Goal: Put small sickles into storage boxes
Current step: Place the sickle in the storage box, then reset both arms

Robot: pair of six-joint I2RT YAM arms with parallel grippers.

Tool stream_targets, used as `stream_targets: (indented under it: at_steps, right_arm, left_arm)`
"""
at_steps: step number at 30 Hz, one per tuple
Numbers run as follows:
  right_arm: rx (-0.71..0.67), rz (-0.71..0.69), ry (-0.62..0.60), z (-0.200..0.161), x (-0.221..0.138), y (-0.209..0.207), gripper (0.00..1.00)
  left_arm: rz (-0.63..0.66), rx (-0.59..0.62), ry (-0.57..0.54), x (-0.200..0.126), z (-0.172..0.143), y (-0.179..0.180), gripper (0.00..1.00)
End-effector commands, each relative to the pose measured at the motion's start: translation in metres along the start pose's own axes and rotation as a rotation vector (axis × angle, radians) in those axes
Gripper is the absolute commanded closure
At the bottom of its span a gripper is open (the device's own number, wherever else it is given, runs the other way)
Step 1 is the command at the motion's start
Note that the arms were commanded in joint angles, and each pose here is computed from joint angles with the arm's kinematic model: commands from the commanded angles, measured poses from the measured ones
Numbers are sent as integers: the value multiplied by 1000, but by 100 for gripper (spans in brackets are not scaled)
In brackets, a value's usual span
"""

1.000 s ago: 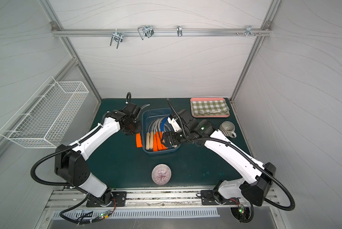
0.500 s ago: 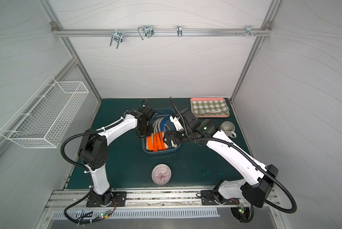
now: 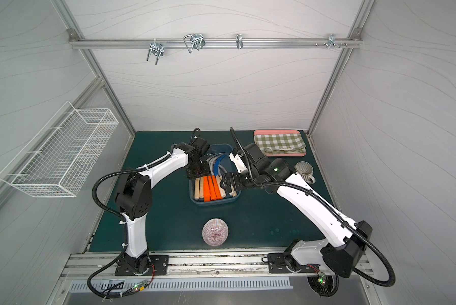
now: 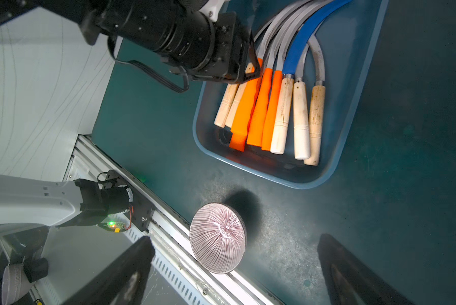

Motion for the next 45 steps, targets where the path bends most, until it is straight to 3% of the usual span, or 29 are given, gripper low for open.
stream_targets:
  at_steps: [1, 5, 9, 14, 22, 27, 31, 36, 45]
  right_arm:
    - [-12, -21, -24, 7, -9, -8, 1]
    - [9, -53, -55, 21, -11, -29, 1]
    - [-5, -87, -117, 29, 10, -57, 1]
    - [-5, -346, -196, 37, 48, -117, 1]
    - [58, -531, -349, 40, 63, -217, 1]
    - [235, -593, -411, 7, 58, -288, 1]
    - [164, -629, -459, -1, 68, -301, 1]
    - [102, -707, -484, -4, 75, -317, 1]
    - [67, -697, -634, -15, 74, -313, 1]
  left_arm:
    - [-38, 40, -104, -53, 4, 3, 14]
    - [-38, 111, -192, -87, -6, 23, 2]
    - [-23, 133, -290, -105, -16, 55, 1]
    - [-19, 2, -381, -103, -18, 118, 1]
    - [79, -141, -520, -87, -30, 192, 1]
    - [221, -246, -584, -78, -29, 232, 1]
    - [281, -294, -622, -59, -24, 252, 1]
    - [313, -268, -653, -35, -11, 264, 1]
    - [228, -231, -890, -13, 13, 264, 1]
Point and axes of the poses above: each gripper's point midway between its finger pads, its own x axis out along the fingers, its own y axis along the line the jaws close on, z = x × y, the point moved 5 cm from there along -x, back along the fingers, and after that the axes turned 1 degree about x, right-handed, at the moved point
